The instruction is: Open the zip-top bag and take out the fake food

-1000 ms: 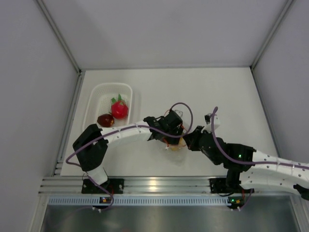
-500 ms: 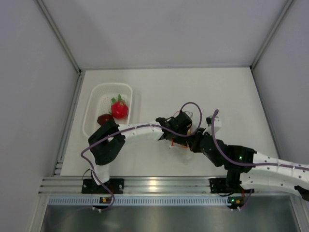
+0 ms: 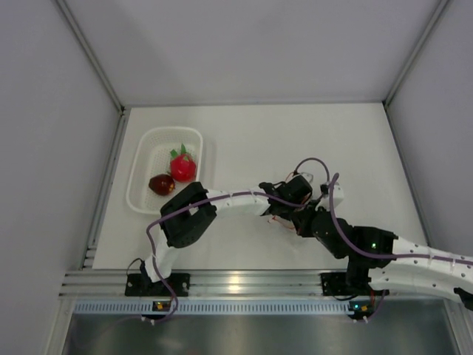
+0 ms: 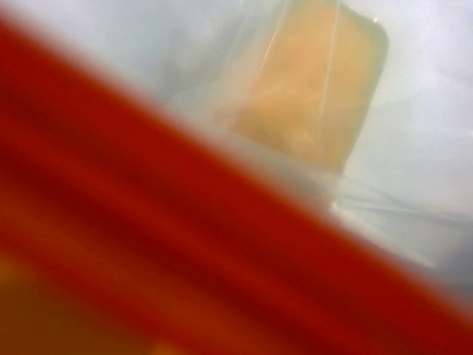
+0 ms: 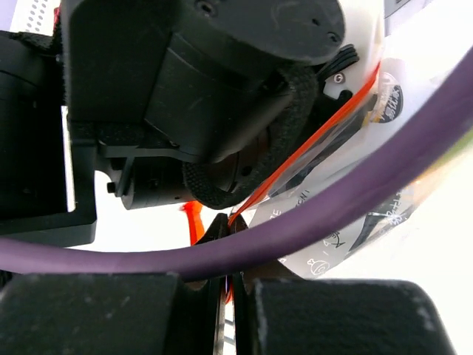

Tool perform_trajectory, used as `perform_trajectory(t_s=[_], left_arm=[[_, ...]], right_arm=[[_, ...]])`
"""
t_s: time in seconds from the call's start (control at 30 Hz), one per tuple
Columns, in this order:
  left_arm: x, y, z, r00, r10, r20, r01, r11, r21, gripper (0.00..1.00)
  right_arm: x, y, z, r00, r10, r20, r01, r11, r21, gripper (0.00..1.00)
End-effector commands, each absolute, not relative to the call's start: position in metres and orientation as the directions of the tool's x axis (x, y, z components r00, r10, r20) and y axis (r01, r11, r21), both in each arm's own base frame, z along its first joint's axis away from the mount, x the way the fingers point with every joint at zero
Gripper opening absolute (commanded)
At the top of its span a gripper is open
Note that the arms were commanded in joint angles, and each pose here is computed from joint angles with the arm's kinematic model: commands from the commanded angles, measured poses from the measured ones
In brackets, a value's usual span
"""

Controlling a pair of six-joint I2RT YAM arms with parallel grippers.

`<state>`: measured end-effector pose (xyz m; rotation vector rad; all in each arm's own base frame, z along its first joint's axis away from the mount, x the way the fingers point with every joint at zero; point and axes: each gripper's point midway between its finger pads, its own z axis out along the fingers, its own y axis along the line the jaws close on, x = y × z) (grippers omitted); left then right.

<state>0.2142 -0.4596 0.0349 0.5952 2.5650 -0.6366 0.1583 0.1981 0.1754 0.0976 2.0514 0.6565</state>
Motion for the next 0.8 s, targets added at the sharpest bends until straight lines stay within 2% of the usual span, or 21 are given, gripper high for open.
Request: perform_trajectory(t_s=[0.0, 0.07, 0.1, 0.23, 0.3, 0.4, 0.47, 0.53, 0.6, 0.67, 0.77], left_arm=[[0.228, -0.484, 0.049, -0.791, 0.244, -0.561, 0.497, 0.790, -0.358, 0.71], [0.230, -0.489, 0.051, -0.777, 0.254, -0.577, 0.515, 0.783, -0.348, 0.78], [0.230, -0.491, 0.050, -0.773, 0.257, -0.580, 0.519, 0.782, -0.346, 0.86], [0.236, -0.499, 0.044, -0.761, 0.270, -0.590, 0.532, 0.780, -0.329, 0.92], [0.235, -0.501, 0.040, -0.767, 0.271, -0.581, 0.529, 0.780, -0.335, 0.88], [0.237, -0.509, 0.039, -0.770, 0.266, -0.580, 0.530, 0.774, -0.348, 0.77], [0.239, -0.517, 0.038, -0.765, 0.272, -0.584, 0.541, 0.763, -0.353, 0.68], [0.240, -0.521, 0.037, -0.763, 0.275, -0.585, 0.546, 0.758, -0.357, 0.55], [0.242, -0.521, 0.035, -0.763, 0.268, -0.588, 0.539, 0.766, -0.349, 0.51], [0.243, -0.518, 0.038, -0.760, 0.264, -0.594, 0.536, 0.771, -0.344, 0.41], [0.243, -0.508, 0.043, -0.754, 0.261, -0.602, 0.530, 0.783, -0.325, 0.42]], right_arm=[[0.150, 0.208, 0.189, -0.568, 0.348, -0.746, -0.226, 0.806, 0.548, 0.00], [0.150, 0.206, 0.188, -0.568, 0.345, -0.747, -0.228, 0.806, 0.546, 0.00], [0.149, 0.206, 0.189, -0.569, 0.345, -0.746, -0.232, 0.803, 0.548, 0.00], [0.146, 0.205, 0.186, -0.577, 0.340, -0.743, -0.240, 0.798, 0.552, 0.00], [0.146, 0.203, 0.184, -0.578, 0.339, -0.742, -0.239, 0.799, 0.552, 0.00], [0.145, 0.202, 0.185, -0.575, 0.342, -0.743, -0.244, 0.795, 0.555, 0.00], [0.144, 0.201, 0.186, -0.578, 0.342, -0.741, -0.249, 0.791, 0.559, 0.00], [0.143, 0.200, 0.186, -0.576, 0.339, -0.744, -0.252, 0.792, 0.556, 0.00], [0.143, 0.197, 0.185, -0.575, 0.336, -0.746, -0.250, 0.796, 0.552, 0.00], [0.144, 0.194, 0.186, -0.569, 0.340, -0.749, -0.246, 0.798, 0.550, 0.00], [0.146, 0.188, 0.189, -0.554, 0.338, -0.761, -0.236, 0.813, 0.532, 0.00]])
